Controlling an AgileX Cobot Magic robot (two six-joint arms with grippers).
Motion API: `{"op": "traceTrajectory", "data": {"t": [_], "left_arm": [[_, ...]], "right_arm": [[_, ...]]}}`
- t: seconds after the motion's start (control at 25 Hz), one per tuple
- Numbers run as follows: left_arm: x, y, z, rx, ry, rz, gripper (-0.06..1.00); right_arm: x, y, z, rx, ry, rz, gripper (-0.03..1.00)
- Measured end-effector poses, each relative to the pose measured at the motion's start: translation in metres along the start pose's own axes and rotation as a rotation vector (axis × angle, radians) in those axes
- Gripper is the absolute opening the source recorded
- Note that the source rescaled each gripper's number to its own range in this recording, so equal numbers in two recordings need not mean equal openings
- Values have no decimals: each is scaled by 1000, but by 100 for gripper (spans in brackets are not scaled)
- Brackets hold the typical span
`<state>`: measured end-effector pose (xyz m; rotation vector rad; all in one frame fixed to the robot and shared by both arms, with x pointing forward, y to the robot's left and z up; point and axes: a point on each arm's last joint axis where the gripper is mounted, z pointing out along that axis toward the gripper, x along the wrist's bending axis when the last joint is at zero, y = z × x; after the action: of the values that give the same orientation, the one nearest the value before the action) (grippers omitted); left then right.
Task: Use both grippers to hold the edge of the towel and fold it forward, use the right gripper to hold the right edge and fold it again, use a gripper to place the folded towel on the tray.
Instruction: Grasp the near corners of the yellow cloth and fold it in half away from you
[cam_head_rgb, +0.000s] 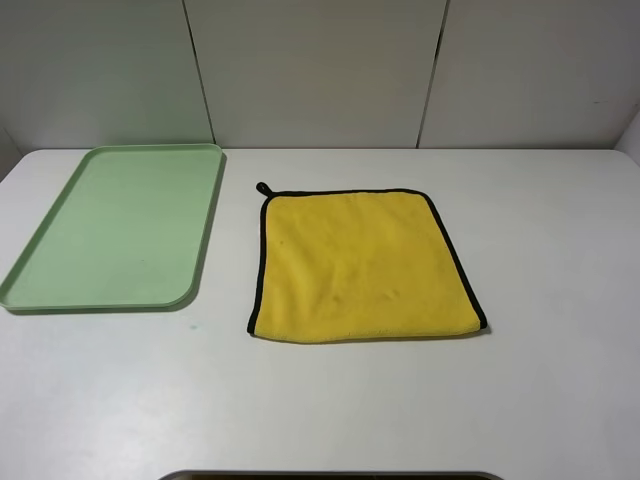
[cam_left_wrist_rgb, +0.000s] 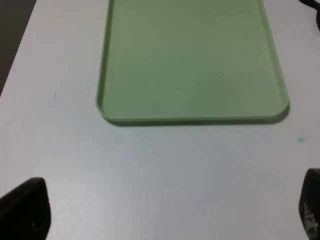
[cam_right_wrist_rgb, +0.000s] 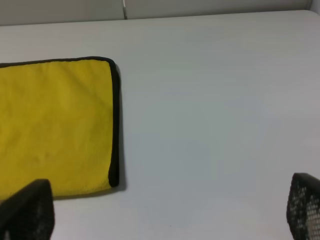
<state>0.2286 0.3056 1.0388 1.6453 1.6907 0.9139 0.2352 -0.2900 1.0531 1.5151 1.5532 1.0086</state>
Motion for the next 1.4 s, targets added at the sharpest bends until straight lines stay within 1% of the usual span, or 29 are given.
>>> {"op": "traceTrajectory", "data": {"t": [0.08, 0.16, 0.24, 0.36, 0.44, 0.52, 0.64, 0.8, 0.92, 1.04, 1.16, 1.32, 1.4], "left_arm": [[0, 3, 3, 30, -1, 30, 100], [0, 10, 6, 74, -4, 81, 100], [0, 20, 9, 111, -8, 119, 100], [0, 40, 15, 156, -15, 142, 100], [-1, 54, 17, 164, -32, 158, 100], [-2, 69, 16, 151, -62, 189, 100], [-5, 91, 18, 148, -101, 279, 100], [-13, 116, 24, 135, -142, 473, 99], [-28, 124, 35, 148, -184, 638, 99], [-49, 125, 47, 177, -248, 777, 99], [-69, 124, 58, 211, -301, 868, 99], [-95, 121, 74, 268, -344, 957, 98], [-108, 117, 82, 291, -386, 1004, 98]], "right_arm": [[0, 0, 0, 0, 0, 0, 100], [0, 1, 0, 4, 0, 0, 100], [0, 7, 1, 15, 0, 12, 100], [-1, 26, 7, 46, -1, 30, 100], [-2, 40, 13, 86, -1, 33, 100], [-3, 56, 22, 130, 0, 22, 100], [-6, 79, 45, 220, 5, -13, 100], [-10, 102, 82, 337, 29, -84, 100], [-9, 114, 111, 399, 72, -142, 100], [-3, 122, 138, 445, 134, -218, 100], [10, 123, 162, 470, 205, -319, 100], [35, 117, 187, 483, 312, -462, 100], [48, 112, 196, 495, 364, -531, 100]]}}
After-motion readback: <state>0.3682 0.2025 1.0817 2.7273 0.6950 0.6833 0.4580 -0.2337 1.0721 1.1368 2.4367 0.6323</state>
